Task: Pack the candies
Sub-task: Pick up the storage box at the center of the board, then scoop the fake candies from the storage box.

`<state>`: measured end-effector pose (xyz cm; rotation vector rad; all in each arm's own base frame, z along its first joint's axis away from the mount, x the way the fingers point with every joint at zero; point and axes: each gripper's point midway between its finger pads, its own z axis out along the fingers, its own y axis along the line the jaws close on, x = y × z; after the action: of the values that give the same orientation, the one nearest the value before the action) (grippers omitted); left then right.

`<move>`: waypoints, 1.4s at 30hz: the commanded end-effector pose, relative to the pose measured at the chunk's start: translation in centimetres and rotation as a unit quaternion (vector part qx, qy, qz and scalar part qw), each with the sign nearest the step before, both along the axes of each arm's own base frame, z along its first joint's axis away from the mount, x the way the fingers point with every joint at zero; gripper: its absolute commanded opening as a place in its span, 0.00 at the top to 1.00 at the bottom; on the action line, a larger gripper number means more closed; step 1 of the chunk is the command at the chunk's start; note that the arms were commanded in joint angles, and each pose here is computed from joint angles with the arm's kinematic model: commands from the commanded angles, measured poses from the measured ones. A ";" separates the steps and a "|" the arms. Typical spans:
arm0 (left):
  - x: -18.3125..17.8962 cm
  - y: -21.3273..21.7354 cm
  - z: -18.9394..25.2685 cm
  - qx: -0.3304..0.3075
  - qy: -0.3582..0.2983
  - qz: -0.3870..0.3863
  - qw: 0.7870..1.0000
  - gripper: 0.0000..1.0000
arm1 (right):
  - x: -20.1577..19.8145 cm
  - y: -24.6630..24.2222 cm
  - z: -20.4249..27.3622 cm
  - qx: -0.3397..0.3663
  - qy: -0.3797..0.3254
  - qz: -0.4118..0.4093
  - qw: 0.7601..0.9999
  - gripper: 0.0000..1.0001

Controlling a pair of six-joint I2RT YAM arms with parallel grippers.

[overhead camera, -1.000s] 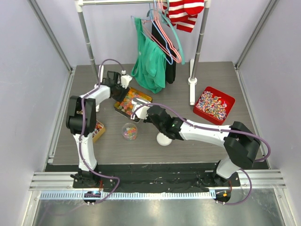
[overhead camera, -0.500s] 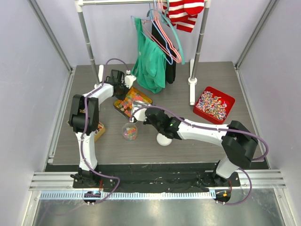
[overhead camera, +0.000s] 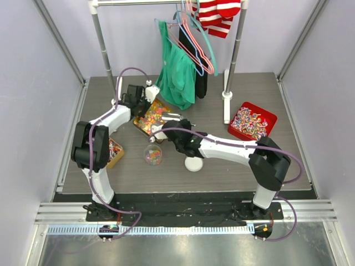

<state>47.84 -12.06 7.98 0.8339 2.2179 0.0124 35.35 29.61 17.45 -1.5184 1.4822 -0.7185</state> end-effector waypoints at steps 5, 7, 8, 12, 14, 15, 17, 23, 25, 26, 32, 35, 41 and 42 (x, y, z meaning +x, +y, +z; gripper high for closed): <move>1.4 -2.1 6.9 -0.052 -0.145 0.012 0.988 1.00 | 2.2 0.3 1.5 -0.126 -0.049 -0.005 0.991 0.99; 1.2 -2.3 6.9 -0.054 -0.155 0.014 0.986 1.00 | 2.6 0.4 1.8 -0.143 -0.057 -0.010 0.988 0.99; 1.2 -2.5 7.1 -0.056 -0.159 0.011 0.986 1.00 | 2.8 0.4 1.4 -0.158 -0.057 -0.012 0.986 0.99; 1.2 -2.7 7.9 -0.064 -0.180 0.010 0.982 1.00 | 3.3 0.4 1.4 -0.215 -0.064 -0.006 0.974 0.99; 1.3 -2.2 8.1 -0.061 -0.193 0.024 0.979 1.00 | 3.3 0.5 1.4 -0.225 -0.066 -0.006 0.972 0.99; 1.3 -2.0 8.7 -0.063 -0.201 0.029 0.977 1.00 | 3.4 0.5 1.1 -0.234 -0.065 -0.005 0.970 0.99; 1.2 -1.7 8.8 -0.062 -0.208 0.035 0.976 1.00 | 3.4 0.3 0.8 -0.251 -0.067 -0.007 0.966 0.99; 1.7 -0.8 9.6 -0.058 -0.238 0.063 0.968 1.00 | 4.0 0.6 1.7 -0.265 -0.091 -0.009 0.960 0.99; 1.7 -0.8 9.8 -0.059 -0.240 0.062 0.967 1.00 | 4.0 0.4 1.4 -0.275 -0.089 -0.007 0.957 0.99; 1.8 -0.8 9.9 -0.058 -0.241 0.064 0.967 1.00 | 4.0 0.3 1.3 -0.281 -0.088 -0.004 0.956 0.99; 1.3 -1.9 10.2 -0.048 -0.223 0.029 0.973 1.00 | 3.9 -0.4 0.0 -0.318 -0.077 0.009 0.945 0.99; 0.7 -2.8 10.1 -0.041 -0.199 0.002 0.979 1.00 | 3.5 -0.7 -1.3 -0.338 -0.055 0.024 0.939 0.99; -0.4 -4.5 10.2 -0.024 -0.178 -0.040 0.983 1.00 | 2.8 -0.8 -3.5 -0.354 -0.018 0.060 0.933 0.99; -0.2 -4.9 10.4 -0.023 -0.180 -0.044 0.982 1.00 | 2.8 -0.9 -3.6 -0.359 -0.011 0.065 0.931 0.99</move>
<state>46.97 -14.59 12.31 0.8025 1.9814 0.1084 38.56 29.19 15.05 -1.9899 1.1565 -1.3033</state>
